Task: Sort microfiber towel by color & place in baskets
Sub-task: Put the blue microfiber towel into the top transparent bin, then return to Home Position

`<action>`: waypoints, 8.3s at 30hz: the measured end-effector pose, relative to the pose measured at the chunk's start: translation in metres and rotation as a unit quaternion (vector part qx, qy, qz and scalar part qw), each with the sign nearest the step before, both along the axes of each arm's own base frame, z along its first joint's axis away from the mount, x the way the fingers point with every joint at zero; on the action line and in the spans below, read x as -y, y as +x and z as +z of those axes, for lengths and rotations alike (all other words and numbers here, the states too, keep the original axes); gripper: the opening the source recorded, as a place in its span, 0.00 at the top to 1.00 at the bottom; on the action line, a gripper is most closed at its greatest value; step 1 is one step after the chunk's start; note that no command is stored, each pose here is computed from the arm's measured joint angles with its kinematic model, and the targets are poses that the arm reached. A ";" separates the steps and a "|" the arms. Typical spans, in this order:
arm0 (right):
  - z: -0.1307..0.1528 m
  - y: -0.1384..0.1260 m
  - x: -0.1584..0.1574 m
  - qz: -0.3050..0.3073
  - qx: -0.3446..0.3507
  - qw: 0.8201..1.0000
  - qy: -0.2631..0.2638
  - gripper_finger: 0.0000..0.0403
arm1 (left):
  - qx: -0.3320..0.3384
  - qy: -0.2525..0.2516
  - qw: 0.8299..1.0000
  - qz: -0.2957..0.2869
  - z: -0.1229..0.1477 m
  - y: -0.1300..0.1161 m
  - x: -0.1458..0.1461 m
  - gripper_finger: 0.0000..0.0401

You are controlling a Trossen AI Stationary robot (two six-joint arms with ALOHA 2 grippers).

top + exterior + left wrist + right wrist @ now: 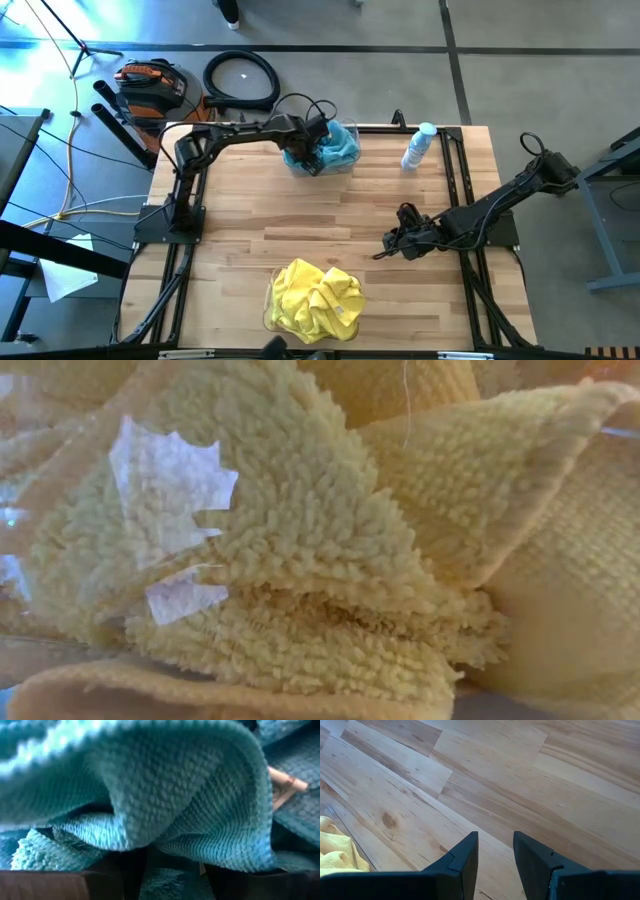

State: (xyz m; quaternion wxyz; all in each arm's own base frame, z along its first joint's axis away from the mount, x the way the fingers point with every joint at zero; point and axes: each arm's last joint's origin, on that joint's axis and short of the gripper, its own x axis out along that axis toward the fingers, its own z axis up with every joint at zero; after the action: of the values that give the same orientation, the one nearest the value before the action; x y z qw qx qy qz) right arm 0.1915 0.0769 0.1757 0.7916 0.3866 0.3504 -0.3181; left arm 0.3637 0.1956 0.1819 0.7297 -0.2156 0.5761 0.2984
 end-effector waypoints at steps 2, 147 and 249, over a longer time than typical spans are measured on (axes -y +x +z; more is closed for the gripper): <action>0.000 0.000 0.000 0.000 0.000 1.000 0.000 0.71 | -0.001 0.000 1.000 0.000 -0.001 0.000 0.000 0.56; 0.002 0.005 -0.005 0.206 -0.026 0.976 -0.062 1.00 | 0.607 0.130 0.736 -0.269 -0.014 -0.265 0.197 1.00; -0.005 -0.096 0.081 0.313 0.356 0.820 -0.320 1.00 | 0.607 0.130 0.736 -0.269 -0.014 -0.265 0.197 1.00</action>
State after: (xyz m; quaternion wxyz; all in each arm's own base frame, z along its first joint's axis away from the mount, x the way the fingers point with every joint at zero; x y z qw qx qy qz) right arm 0.0950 -0.0044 0.1712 0.9974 0.0673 0.0242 0.0120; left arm 0.0990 -0.0010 0.1675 0.9954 -0.0902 0.0005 -0.0331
